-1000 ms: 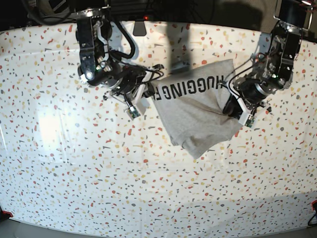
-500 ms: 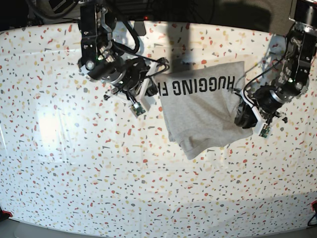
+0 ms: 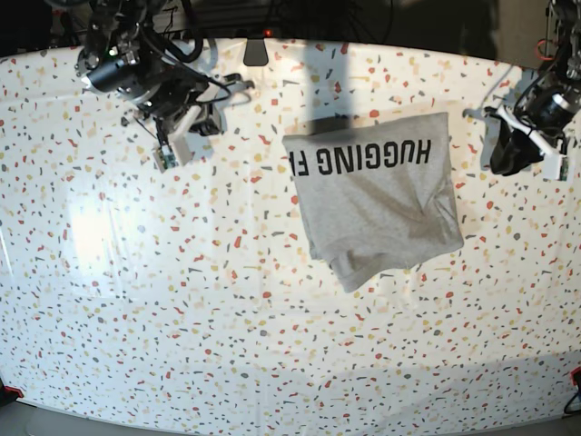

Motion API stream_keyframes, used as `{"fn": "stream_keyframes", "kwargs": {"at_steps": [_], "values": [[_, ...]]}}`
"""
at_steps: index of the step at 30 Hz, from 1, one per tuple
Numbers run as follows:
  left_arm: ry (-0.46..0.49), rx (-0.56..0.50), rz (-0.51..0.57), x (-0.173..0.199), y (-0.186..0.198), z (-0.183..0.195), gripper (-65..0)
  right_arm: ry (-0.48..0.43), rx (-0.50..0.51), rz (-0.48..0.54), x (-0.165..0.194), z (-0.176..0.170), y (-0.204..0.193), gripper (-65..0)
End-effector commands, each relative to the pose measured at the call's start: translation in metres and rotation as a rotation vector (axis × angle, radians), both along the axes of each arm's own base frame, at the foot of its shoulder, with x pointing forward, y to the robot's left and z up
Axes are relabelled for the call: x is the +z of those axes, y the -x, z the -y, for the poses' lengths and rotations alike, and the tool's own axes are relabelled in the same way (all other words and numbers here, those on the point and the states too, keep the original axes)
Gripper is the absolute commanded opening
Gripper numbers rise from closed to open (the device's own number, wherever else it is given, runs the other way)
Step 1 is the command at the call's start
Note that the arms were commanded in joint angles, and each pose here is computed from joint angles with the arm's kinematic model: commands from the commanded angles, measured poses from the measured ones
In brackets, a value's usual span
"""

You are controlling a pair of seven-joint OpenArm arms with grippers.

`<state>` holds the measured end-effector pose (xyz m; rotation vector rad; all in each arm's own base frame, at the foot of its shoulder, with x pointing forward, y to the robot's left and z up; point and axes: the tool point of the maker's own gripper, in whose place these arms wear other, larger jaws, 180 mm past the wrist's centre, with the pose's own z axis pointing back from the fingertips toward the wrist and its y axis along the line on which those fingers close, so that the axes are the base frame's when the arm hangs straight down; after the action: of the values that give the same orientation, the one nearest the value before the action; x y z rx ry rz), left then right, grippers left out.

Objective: Fold the T-shirt properly

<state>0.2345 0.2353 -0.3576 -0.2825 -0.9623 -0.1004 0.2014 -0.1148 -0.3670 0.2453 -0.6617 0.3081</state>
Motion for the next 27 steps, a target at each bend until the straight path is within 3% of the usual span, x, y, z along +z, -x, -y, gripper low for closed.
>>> {"fn": "stream_keyframes", "kwargs": {"at_steps": [1, 9, 16, 20, 27], "values": [[-0.002, -0.011, 0.028, 0.010, 0.002, -0.004, -55.6, -0.005, -0.008, 0.028, 0.009, 0.003, 0.003, -65.0], [0.008, 0.026, -0.131, -0.017, 0.083, -0.021, -55.6, -0.052, -0.109, -0.060, 0.015, 0.026, 0.069, -65.0], [0.026, 0.066, -0.234, -0.027, 0.153, -0.024, -55.6, -0.065, -0.172, -0.223, 0.003, 0.034, 0.137, -65.0], [0.011, 0.034, -0.331, -0.041, 0.193, -0.012, -55.5, -0.072, -0.195, -0.295, -0.002, 0.031, 0.165, -65.0], [0.064, 0.057, -0.492, -0.084, 0.246, 0.001, -55.6, -0.053, -0.264, -0.420, -0.044, 0.044, 0.205, -65.0]]}}
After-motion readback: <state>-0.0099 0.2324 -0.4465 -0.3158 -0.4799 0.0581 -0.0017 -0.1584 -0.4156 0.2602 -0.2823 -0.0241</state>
